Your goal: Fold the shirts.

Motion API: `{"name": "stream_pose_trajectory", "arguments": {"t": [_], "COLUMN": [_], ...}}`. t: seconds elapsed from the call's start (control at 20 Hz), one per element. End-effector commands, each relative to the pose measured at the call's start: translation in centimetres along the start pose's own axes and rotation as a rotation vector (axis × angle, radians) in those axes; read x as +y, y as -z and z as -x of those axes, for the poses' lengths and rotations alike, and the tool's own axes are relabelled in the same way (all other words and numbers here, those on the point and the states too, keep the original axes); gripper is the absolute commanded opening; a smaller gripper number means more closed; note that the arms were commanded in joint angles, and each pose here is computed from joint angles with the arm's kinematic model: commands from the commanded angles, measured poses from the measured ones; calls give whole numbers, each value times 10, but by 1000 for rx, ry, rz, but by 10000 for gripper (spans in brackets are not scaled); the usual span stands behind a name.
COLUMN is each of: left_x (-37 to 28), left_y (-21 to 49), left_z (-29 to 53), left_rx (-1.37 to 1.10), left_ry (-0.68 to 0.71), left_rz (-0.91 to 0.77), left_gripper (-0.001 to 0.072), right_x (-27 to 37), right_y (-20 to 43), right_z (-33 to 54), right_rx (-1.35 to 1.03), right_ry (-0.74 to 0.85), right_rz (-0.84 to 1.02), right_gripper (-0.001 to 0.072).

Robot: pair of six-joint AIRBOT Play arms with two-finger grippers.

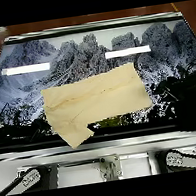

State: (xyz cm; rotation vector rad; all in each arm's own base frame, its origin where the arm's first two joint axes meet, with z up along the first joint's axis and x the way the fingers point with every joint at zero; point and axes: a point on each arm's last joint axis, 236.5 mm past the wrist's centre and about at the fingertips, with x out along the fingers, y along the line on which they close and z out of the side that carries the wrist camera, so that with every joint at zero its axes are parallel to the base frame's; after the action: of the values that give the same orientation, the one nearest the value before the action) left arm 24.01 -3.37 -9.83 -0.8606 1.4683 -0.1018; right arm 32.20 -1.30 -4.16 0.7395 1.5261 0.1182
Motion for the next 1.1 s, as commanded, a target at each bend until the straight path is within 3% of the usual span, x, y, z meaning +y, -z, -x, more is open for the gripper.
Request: {"name": "stream_pose_trajectory", "arguments": {"t": [0.0, 0.1, 0.15, 0.25, 0.3, 0.4, 0.95, 1.0, 1.05], "left_x": [-13, -23, -28, -36, -37, -42, -66, -68, -73], "left_y": [-3, -5, -7, -11, -11, -10, -13, -16, -21], "left_z": [-23, -39, -46, -52, -51, -47, -22, -19, -15], "left_rx": [-30, -29, -33, -45, -48, -45, -104, -114, -131], "left_ry": [37, 49, 59, 81, 86, 96, 136, 139, 141], "left_rz": [16, 20, 29, 50, 33, -8, -111, -119, -154], "left_gripper": [706, 705, 623, 134, 55, 40, 40, 40, 40], "right_x": [4, 3, 2, -3, -15, -36, -14, -9, -2], "right_y": [-7, -10, -10, -9, -6, 3, -10, -18, -24], "right_z": [-7, -7, -7, -7, -7, -7, -85, -89, -91], "right_rx": [-43, -58, -60, -56, -40, -8, -29, -66, -95], "right_ry": [-33, -27, -26, -4, 49, 132, 150, 153, 148], "right_rz": [-12, -11, -12, -7, -9, -37, -60, -52, -36], "right_gripper": [691, 691, 691, 691, 691, 691, 681, 610, 335]}}
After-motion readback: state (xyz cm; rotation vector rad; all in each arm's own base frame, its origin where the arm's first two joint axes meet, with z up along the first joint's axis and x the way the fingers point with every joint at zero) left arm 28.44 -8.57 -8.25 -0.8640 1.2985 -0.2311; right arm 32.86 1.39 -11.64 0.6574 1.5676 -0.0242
